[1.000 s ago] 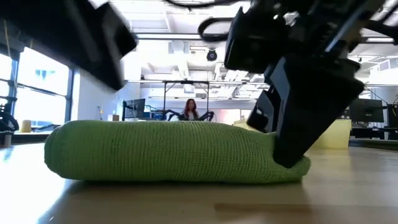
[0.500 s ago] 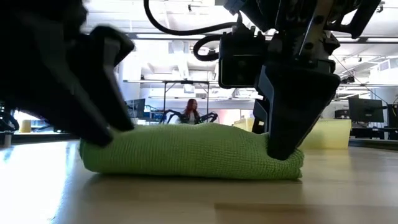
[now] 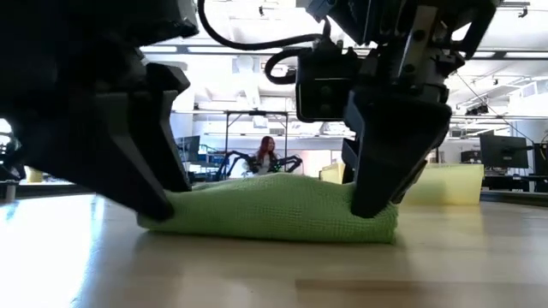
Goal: Roll microfiber towels into tight, uniform cylinder then place into a basket
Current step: Roll the green towel
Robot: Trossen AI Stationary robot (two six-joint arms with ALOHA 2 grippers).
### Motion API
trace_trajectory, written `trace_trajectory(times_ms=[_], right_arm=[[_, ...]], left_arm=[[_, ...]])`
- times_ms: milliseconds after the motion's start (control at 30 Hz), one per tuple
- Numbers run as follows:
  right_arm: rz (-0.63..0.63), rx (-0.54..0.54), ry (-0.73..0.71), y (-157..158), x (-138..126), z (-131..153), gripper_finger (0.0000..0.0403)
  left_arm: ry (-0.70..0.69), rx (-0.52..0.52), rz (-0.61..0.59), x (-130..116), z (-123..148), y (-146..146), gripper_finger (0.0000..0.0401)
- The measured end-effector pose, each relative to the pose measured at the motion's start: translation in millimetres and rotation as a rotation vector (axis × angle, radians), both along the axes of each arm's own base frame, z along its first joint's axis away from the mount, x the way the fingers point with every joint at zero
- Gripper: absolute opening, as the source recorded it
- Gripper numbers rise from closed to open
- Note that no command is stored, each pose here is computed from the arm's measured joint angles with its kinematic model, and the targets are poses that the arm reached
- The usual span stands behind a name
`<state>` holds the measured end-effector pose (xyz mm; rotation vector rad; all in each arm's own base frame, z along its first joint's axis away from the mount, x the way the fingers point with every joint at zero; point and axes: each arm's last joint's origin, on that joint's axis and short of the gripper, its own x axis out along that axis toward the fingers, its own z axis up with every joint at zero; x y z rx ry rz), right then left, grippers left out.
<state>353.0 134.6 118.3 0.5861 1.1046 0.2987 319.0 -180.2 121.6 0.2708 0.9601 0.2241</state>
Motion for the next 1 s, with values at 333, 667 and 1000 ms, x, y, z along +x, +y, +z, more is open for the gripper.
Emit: trace_trajectory(times_ms=[333, 667, 1000], right_arm=[[0.007, 0.000, 0.006, 1, -1, 0, 0.0025], [0.006, -0.001, 0.004, 1, -1, 0, 0.0026], [0.005, -0.003, 0.005, 1, -1, 0, 0.0026]], left_arm=[[-0.168, -0.193, -0.056, 10, 34, -19, 0.0141], [-0.093, -0.118, -0.003, 10, -2, -8, 0.0141], [-0.086, -0.080, -0.053, 15, 2, -9, 0.0141]])
